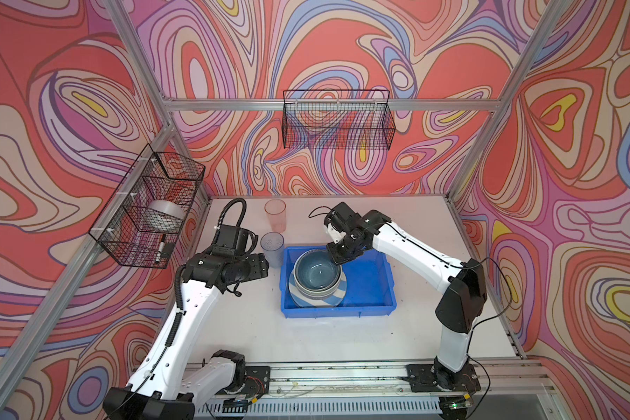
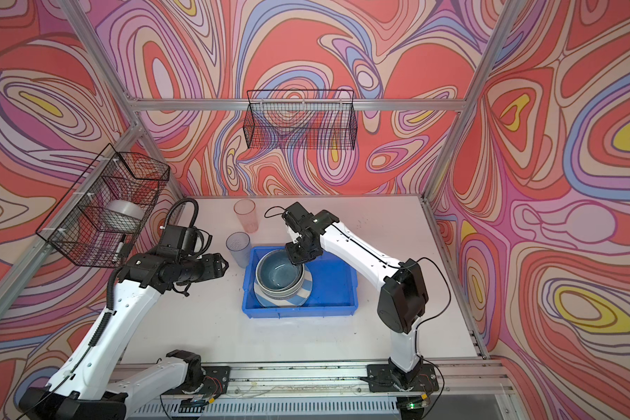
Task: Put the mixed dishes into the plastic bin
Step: 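Lower the teal bowl into the green bowl and open the right gripper, then grasp the clear blue tumbler with the left gripper while the right withdraws, then carry the blue tumbler over the bin toward the right gripper, which grasps it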
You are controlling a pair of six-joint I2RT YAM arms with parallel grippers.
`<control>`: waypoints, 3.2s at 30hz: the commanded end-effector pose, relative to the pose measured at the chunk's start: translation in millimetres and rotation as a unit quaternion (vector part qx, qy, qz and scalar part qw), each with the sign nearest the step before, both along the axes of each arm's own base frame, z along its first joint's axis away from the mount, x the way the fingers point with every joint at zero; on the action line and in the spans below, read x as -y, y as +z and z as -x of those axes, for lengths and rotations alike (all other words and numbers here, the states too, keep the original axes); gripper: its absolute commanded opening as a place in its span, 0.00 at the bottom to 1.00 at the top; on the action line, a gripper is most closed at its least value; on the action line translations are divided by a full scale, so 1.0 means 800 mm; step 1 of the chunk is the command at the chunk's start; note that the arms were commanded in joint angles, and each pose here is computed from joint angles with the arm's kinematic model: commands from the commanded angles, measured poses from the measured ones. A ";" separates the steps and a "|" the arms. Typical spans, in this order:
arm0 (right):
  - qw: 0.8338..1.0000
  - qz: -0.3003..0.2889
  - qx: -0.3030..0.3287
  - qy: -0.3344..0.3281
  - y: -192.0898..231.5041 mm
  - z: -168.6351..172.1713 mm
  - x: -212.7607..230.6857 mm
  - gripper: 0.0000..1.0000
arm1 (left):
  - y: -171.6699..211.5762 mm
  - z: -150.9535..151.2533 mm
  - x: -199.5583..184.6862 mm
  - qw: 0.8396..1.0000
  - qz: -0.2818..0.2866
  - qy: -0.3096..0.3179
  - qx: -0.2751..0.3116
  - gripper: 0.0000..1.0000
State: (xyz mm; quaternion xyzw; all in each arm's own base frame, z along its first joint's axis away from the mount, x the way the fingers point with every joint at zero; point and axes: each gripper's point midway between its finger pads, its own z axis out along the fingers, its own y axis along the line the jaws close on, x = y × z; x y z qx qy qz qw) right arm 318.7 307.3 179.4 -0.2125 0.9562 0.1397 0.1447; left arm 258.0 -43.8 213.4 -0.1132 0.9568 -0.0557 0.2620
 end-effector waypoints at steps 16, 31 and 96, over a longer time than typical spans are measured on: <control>0.997 -0.047 0.066 -0.004 0.065 0.009 0.006 0.38 | -0.013 -0.081 -0.012 0.998 0.051 0.039 -0.003 0.73; 0.989 -0.096 0.114 -0.023 0.083 0.045 0.045 0.64 | -0.045 -0.164 -0.015 0.996 0.049 0.011 -0.075 0.49; 0.934 -0.273 0.226 0.046 0.219 0.026 -0.073 0.58 | 0.129 -0.077 0.060 0.995 0.035 0.010 0.088 0.00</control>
